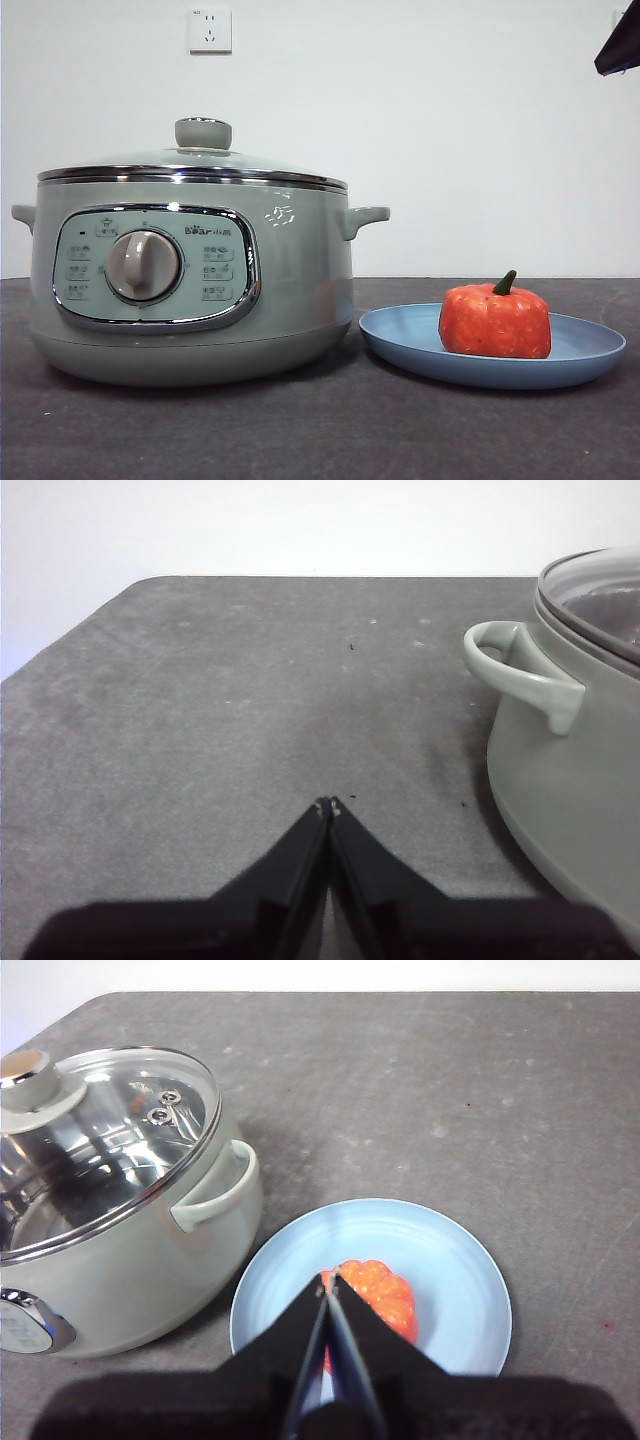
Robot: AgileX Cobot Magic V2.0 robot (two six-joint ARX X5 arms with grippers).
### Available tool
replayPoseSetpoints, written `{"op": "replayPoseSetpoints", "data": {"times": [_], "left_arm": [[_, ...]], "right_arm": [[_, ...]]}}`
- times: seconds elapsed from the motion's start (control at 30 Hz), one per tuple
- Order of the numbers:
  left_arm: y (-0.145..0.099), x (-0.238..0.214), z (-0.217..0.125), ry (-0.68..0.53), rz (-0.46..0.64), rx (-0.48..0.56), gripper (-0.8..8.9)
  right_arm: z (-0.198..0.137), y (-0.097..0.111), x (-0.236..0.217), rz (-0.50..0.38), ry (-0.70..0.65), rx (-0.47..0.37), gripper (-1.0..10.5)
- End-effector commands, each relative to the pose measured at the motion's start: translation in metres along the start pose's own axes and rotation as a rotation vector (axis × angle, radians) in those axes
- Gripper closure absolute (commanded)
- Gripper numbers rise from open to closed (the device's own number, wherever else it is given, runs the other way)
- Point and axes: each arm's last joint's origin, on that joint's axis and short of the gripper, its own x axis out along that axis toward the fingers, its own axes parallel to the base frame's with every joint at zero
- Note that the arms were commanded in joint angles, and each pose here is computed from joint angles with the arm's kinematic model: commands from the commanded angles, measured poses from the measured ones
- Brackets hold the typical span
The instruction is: Take the pumpkin out from the steamer,put the pumpkin in the blue plate,close the lid
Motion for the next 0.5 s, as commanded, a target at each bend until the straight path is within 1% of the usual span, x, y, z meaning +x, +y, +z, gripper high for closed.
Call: {"op": "replayPoseSetpoints", "data": {"times": [0.03, 0.5], "left_arm": [[0.0004, 0.0014, -0.0045, 0.011, 0.002, -0.015, 8.16], [0.0005, 0.0014, -0.0046, 0.011, 0.005, -0.015, 8.16]], "right_arm": [[-0.0017, -0.0002, 0.0009, -0.003, 0.003, 0.008, 9.5], [-0.0020, -0.0002, 0.0009, -0.004, 0.006, 0.008, 9.5]]}}
